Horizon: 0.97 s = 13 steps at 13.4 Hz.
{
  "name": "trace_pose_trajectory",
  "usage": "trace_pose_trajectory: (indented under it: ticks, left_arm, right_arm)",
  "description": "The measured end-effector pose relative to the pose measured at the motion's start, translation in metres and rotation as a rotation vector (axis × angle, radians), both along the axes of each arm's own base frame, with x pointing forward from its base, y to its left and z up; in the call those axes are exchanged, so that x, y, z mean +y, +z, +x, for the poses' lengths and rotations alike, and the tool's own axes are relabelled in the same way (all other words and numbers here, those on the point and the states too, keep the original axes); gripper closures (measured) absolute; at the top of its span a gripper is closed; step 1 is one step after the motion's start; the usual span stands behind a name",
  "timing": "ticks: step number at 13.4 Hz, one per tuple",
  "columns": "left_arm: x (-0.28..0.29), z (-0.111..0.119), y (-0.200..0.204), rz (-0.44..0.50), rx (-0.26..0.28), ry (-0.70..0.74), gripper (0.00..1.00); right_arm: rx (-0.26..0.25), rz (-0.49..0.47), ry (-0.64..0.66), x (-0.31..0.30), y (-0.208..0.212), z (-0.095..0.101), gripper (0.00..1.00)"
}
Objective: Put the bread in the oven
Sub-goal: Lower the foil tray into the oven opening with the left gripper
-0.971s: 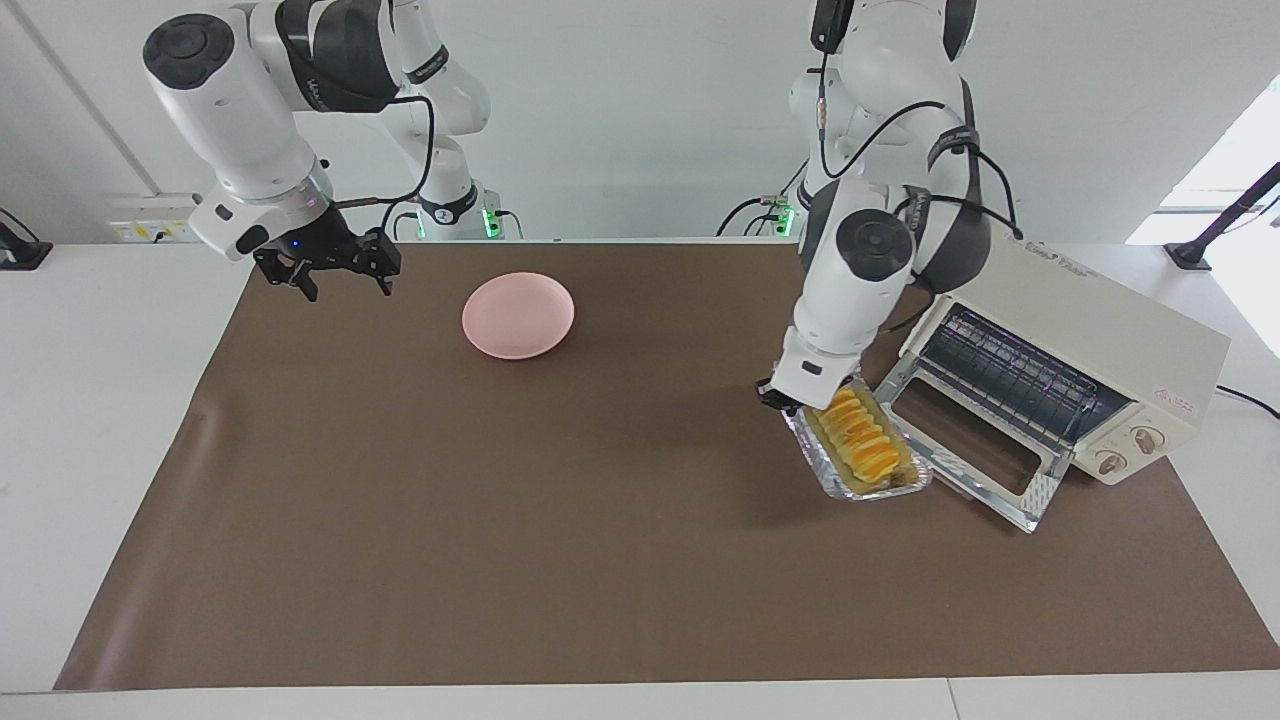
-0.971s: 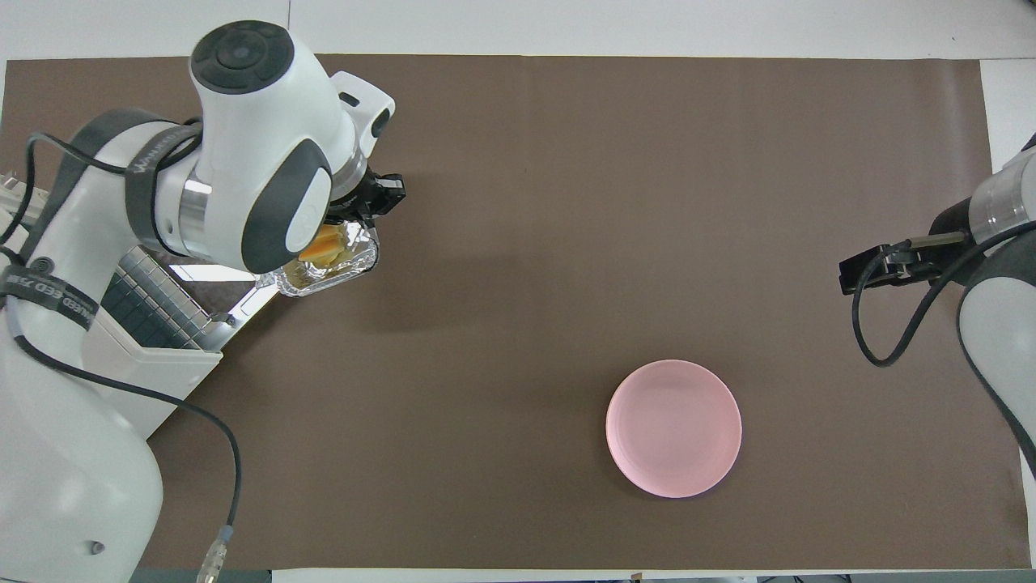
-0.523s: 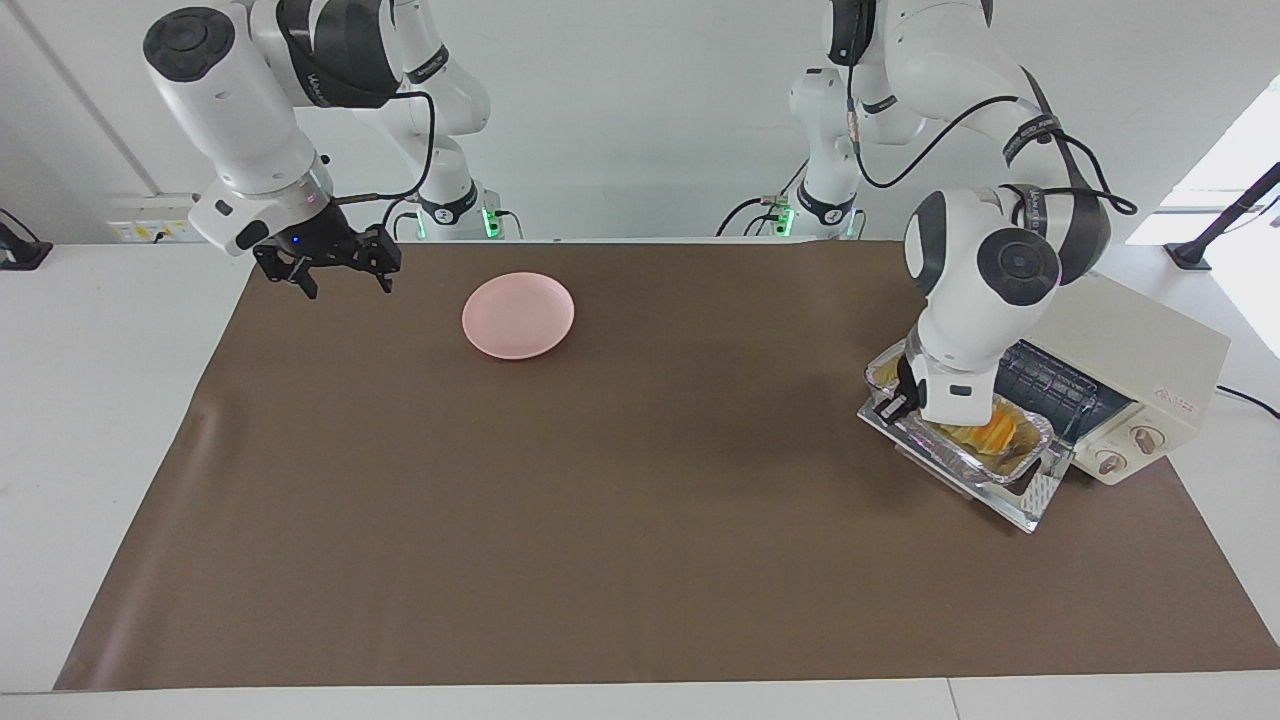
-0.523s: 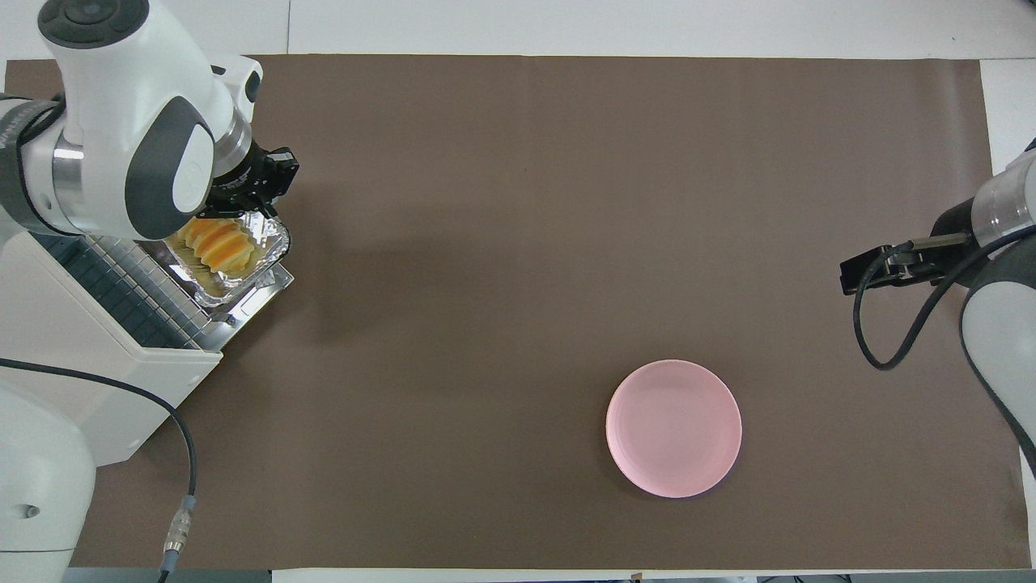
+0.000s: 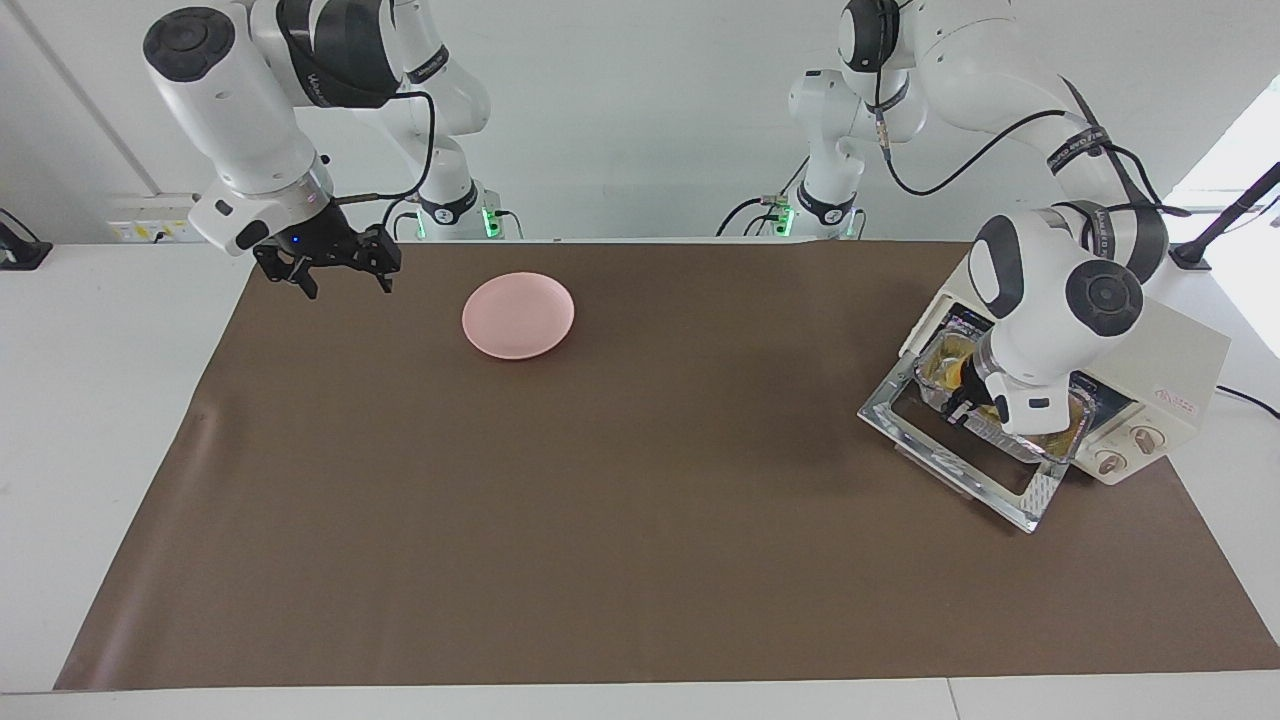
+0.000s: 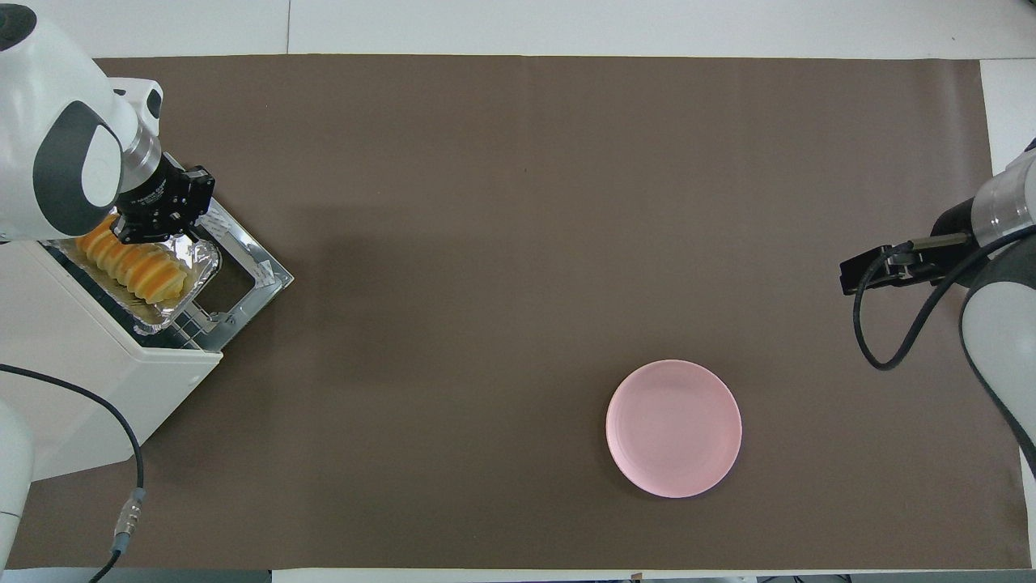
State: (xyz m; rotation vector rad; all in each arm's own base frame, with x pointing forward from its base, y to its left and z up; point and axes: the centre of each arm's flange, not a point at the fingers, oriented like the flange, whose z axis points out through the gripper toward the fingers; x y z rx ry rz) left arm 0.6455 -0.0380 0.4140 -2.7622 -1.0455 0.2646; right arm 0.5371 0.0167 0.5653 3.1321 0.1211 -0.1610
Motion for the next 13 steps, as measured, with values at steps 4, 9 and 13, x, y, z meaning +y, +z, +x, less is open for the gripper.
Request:
trace_pose_trajectory:
  ticks: [4,9,13]
  left_arm:
    - [0.026,-0.013,-0.012,0.014,0.046,0.04,0.98]
    - [0.037,-0.029,-0.017,0.069,0.092,0.022,0.98]
    - [0.036,-0.038,-0.024,0.065,0.119,0.021,0.98]
  right_arm:
    - [0.0,0.0,0.0,0.0,0.0,0.0,0.0]
    - [0.0,0.0,0.0,0.0,0.0,0.0,0.0]
    - [0.0,0.0,0.0,0.0,0.0,0.0,0.0]
